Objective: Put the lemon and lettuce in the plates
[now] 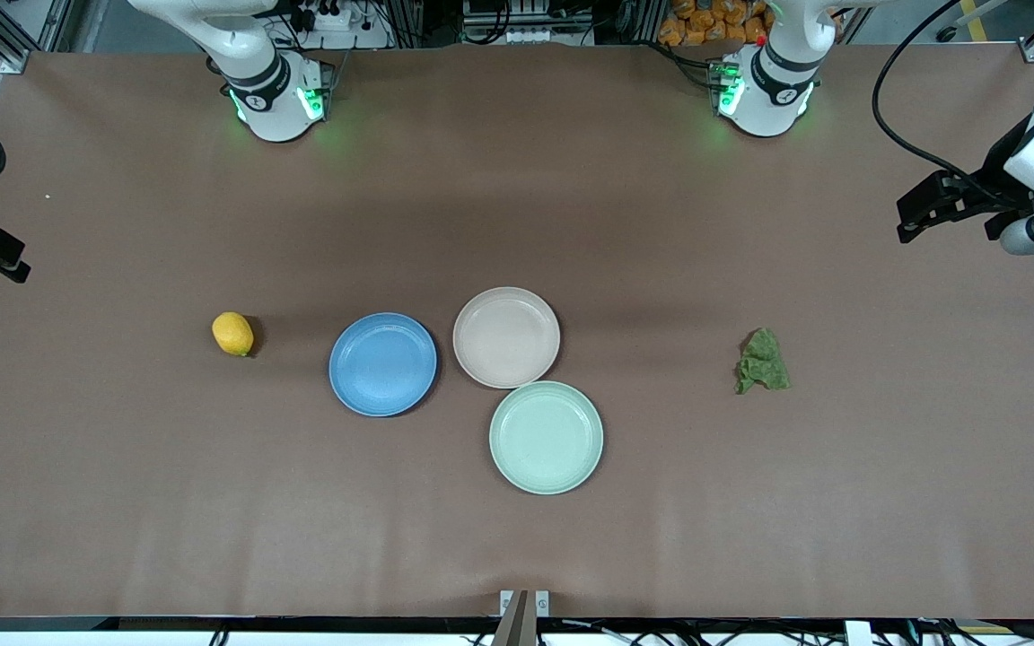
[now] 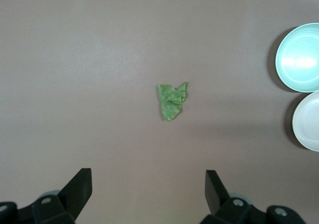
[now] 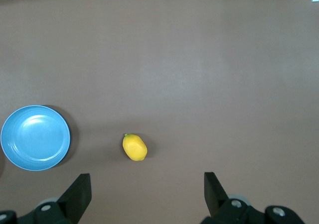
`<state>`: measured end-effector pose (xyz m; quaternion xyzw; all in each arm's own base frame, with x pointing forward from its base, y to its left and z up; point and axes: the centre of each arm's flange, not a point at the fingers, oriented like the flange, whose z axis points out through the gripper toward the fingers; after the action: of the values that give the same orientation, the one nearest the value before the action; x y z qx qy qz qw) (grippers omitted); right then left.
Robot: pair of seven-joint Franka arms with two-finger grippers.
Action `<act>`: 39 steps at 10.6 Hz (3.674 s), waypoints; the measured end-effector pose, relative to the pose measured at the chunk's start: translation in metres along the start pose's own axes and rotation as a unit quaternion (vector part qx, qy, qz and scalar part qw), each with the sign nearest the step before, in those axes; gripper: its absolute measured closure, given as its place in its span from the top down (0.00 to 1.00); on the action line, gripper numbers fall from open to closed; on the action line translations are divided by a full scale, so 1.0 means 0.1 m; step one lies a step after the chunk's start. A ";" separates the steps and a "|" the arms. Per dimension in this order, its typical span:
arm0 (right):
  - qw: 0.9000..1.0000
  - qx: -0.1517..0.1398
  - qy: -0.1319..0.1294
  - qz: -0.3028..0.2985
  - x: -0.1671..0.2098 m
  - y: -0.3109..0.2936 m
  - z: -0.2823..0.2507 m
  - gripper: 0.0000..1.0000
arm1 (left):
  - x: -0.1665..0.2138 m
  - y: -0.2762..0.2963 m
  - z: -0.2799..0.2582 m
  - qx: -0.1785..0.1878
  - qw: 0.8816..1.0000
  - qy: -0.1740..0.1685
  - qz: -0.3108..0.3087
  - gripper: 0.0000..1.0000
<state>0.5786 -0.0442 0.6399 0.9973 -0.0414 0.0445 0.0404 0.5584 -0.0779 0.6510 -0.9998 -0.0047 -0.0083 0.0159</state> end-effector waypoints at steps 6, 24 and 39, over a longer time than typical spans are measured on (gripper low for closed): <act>1.000 0.014 -0.010 -0.016 -0.03 -0.23 0.00 1.00 | -0.01 0.01 0.12 0.002 1.000 -0.015 0.001 1.00; 0.999 0.025 -0.039 -0.028 0.09 -0.34 0.67 1.00 | 0.32 0.45 1.91 0.037 0.992 -0.112 0.049 1.00; 0.997 0.027 -0.046 -0.053 0.06 -0.45 1.52 1.00 | 0.50 0.29 4.45 -0.003 0.984 -0.178 0.020 1.00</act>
<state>0.6011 -0.0124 0.4856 0.9998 0.0114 -0.0028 0.0139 0.6160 -0.0927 0.2061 -0.9854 0.0121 0.1696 0.0122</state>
